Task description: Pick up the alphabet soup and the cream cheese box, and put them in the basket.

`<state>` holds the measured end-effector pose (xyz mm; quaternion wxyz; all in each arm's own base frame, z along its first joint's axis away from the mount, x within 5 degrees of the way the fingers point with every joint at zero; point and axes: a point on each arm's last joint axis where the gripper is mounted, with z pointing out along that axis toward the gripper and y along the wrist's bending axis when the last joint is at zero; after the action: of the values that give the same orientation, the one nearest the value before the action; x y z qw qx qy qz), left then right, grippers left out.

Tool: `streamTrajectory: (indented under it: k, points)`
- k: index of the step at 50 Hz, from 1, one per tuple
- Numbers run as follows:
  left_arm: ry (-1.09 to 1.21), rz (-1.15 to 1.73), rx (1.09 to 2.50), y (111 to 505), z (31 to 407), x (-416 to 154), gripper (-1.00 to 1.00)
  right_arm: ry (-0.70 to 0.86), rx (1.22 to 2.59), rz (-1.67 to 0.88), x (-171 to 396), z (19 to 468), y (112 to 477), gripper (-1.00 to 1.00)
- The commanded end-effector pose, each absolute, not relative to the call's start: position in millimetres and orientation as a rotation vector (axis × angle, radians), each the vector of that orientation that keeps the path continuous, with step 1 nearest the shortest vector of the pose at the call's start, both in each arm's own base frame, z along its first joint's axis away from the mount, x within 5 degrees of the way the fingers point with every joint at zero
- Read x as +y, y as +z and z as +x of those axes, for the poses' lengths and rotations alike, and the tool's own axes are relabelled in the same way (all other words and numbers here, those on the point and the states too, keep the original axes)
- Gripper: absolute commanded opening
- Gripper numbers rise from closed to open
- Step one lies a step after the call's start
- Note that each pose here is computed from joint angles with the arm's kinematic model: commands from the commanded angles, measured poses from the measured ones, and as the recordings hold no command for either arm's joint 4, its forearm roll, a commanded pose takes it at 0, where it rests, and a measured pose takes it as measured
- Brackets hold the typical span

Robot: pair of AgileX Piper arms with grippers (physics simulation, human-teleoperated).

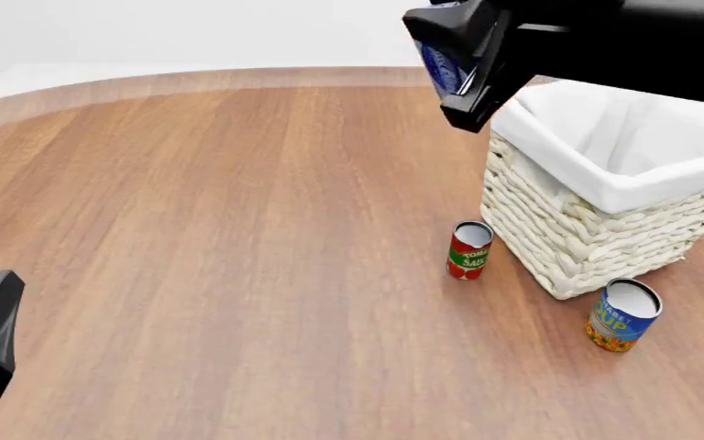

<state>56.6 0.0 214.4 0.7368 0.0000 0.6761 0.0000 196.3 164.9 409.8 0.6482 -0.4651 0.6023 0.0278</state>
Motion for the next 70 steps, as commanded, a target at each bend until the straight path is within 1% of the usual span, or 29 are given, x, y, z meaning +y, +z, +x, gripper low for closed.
streamTrajectory:
  k: [1,6,18,31,51,70]
  points:
    - [0.000,0.000,1.485,214.4,56.6,0.0,1.00,0.098,1.343,-0.984,156.5,187.0,426.6,-1.00]
    - [0.000,0.000,1.485,214.4,56.6,0.0,1.00,0.079,1.360,-0.946,152.9,197.1,430.9,-1.00]
    - [0.000,0.000,1.485,214.4,56.6,0.0,1.00,0.087,1.351,-0.866,141.0,195.1,441.8,-1.00]
    - [0.000,0.000,1.485,214.4,56.6,0.0,1.00,0.075,1.371,-0.846,137.8,201.1,441.1,-1.00]
    - [0.000,0.000,1.485,214.4,56.6,0.0,1.00,0.066,1.385,-0.805,120.1,187.8,442.0,-1.00]
    - [0.000,0.000,1.485,214.4,56.6,0.0,1.00,0.032,1.419,-0.717,88.8,167.0,441.9,-1.00]
